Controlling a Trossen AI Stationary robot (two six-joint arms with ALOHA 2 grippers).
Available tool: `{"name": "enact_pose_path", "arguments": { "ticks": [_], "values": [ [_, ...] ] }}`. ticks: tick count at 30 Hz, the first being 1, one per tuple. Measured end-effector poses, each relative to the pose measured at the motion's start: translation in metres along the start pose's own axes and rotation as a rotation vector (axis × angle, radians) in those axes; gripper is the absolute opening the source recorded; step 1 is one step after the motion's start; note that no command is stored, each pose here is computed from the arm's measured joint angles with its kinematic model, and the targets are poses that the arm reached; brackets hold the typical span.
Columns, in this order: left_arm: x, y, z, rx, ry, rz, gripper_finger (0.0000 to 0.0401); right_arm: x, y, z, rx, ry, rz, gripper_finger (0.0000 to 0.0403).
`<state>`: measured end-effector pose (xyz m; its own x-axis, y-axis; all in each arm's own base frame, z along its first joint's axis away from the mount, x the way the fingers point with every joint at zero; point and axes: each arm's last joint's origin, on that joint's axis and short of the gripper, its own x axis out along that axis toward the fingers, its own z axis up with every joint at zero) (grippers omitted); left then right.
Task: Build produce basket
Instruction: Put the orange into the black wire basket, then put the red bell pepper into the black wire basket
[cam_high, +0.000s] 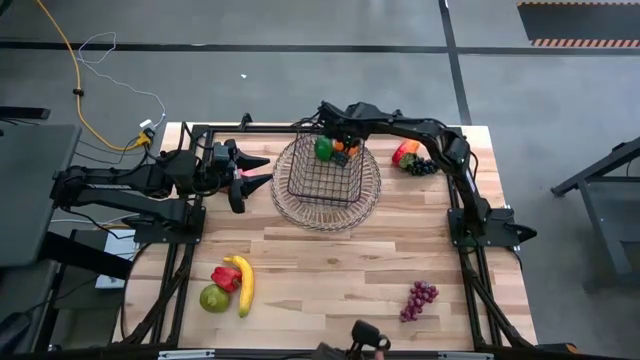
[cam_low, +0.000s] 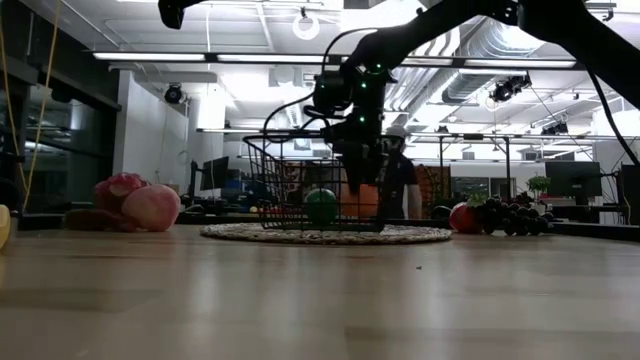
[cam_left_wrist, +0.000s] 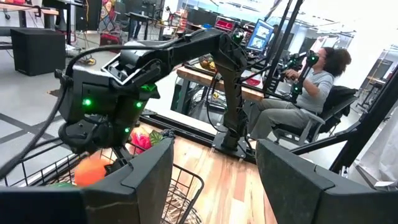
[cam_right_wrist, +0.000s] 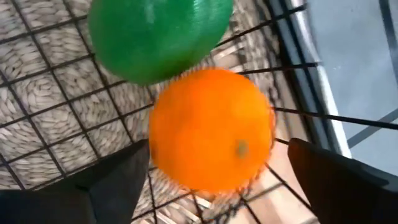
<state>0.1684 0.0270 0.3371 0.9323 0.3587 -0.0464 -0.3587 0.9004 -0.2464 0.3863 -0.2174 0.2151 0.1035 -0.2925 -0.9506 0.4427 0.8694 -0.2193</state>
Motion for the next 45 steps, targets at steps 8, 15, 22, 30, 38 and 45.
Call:
{"name": "enact_pose_path", "arguments": {
  "ticks": [8, 15, 22, 30, 38, 45],
  "values": [
    [0.0, 0.0, 0.0, 0.003, 0.001, 0.0, 0.0218, -0.004, 0.003, 0.002, 0.048, -0.013, 0.001, 0.0394],
    [0.0, 0.0, 0.0, 0.003, 0.001, 0.0, 0.0218, -0.038, -0.005, 0.011, 0.05, -0.032, 0.002, 0.0394],
    [0.0, 0.0, 0.0, 0.004, 0.004, -0.002, 0.0218, -0.113, 0.001, -0.002, 0.095, -0.177, 0.13, 0.0394],
    [0.0, 0.0, -0.001, 0.005, 0.011, 0.0, 0.0218, -0.17, 0.033, -0.07, 0.114, -0.527, 0.3, 0.0394],
    [0.0, 0.0, -0.001, 0.005, 0.01, -0.001, 0.0218, -0.184, 0.07, -0.158, 0.32, -0.856, 0.569, 0.0394],
    [0.0, 0.0, -0.001, 0.055, 0.011, -0.001, 0.0218, -0.178, 0.08, -0.194, 0.404, -0.949, 0.658, 0.0394]
  ]
}}
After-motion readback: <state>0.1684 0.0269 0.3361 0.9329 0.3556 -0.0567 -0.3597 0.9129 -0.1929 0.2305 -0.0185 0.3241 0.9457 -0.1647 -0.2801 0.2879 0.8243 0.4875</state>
